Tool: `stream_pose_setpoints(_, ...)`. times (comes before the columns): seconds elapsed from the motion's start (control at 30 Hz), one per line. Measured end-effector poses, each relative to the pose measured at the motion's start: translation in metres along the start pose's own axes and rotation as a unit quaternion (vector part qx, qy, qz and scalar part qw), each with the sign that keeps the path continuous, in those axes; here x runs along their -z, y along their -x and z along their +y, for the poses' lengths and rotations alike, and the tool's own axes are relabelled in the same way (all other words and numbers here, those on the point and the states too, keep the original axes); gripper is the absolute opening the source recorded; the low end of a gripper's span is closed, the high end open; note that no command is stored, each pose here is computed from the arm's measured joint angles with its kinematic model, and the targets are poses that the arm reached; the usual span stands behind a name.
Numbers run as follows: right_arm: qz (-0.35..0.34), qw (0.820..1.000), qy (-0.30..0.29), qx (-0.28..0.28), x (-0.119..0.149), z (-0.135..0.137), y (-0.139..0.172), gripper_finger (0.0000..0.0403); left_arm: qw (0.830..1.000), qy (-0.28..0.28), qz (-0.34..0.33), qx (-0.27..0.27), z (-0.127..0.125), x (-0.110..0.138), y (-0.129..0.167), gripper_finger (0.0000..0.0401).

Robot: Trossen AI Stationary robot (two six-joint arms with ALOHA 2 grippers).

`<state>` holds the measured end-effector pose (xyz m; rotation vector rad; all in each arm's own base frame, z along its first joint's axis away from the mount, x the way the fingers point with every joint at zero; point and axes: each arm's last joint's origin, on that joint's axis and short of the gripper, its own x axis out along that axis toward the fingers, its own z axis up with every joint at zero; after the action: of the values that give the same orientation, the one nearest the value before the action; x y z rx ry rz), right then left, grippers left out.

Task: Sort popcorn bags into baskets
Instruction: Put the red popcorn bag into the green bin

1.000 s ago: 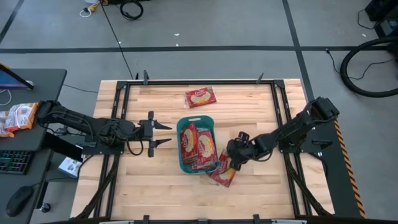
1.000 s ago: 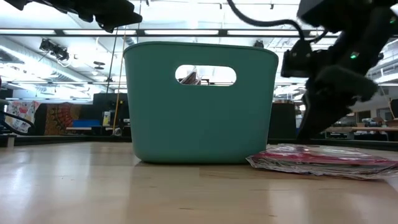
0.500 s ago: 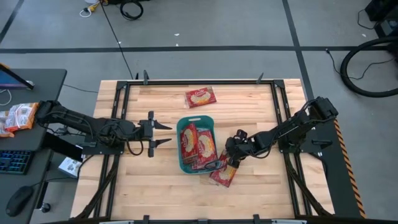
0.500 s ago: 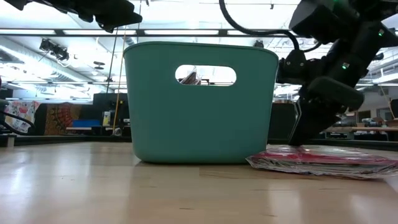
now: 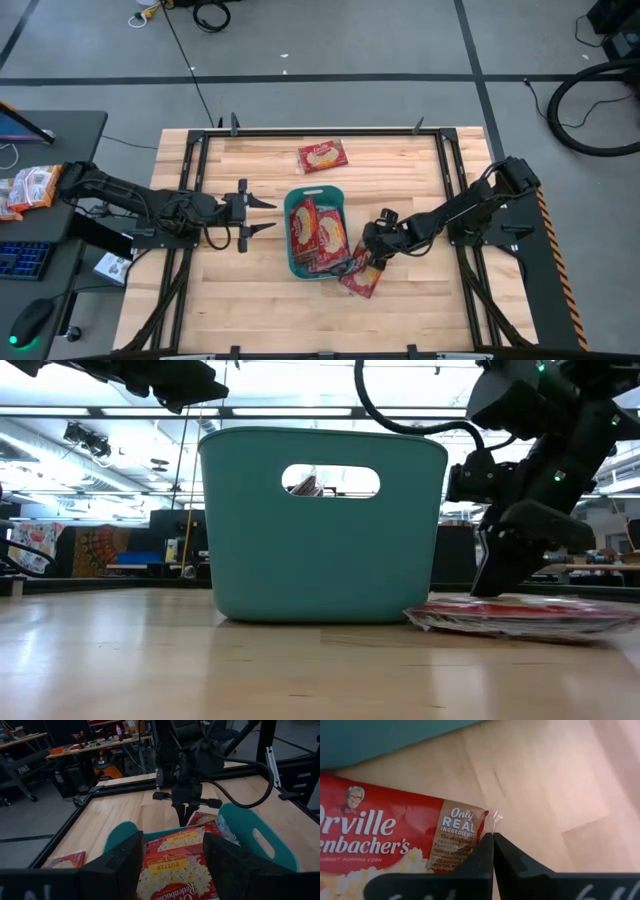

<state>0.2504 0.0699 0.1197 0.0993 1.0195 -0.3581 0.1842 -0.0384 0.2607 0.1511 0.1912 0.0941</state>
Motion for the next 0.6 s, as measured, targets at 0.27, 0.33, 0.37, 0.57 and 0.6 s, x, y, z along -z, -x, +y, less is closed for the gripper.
stream_pose_setpoints(0.27,-0.023,0.999,0.017,0.023,-0.011,-0.005,0.020,0.0004,1.000,-0.001,0.002,0.000,0.000,0.000,0.000,0.0208)
stream_pose_setpoints(0.33,-0.033,0.999,0.026,0.030,-0.016,-0.004,0.030,0.0003,1.000,-0.001,0.002,0.000,0.000,0.000,0.000,0.0208)
stream_pose_setpoints(0.37,-0.037,0.998,0.029,0.034,-0.019,-0.004,0.035,0.0003,1.000,-0.001,0.002,0.000,0.000,0.000,0.000,0.0208)
stream_pose_setpoints(0.57,-0.039,0.999,-0.009,-0.004,-0.030,-0.004,0.053,0.0008,1.000,-0.001,0.002,0.000,0.000,0.000,0.000,0.0208)
stream_pose_setpoints(0.6,-0.036,0.999,-0.021,-0.008,-0.029,-0.005,0.052,0.0015,1.000,-0.001,0.002,0.000,0.000,0.000,0.000,0.0208)
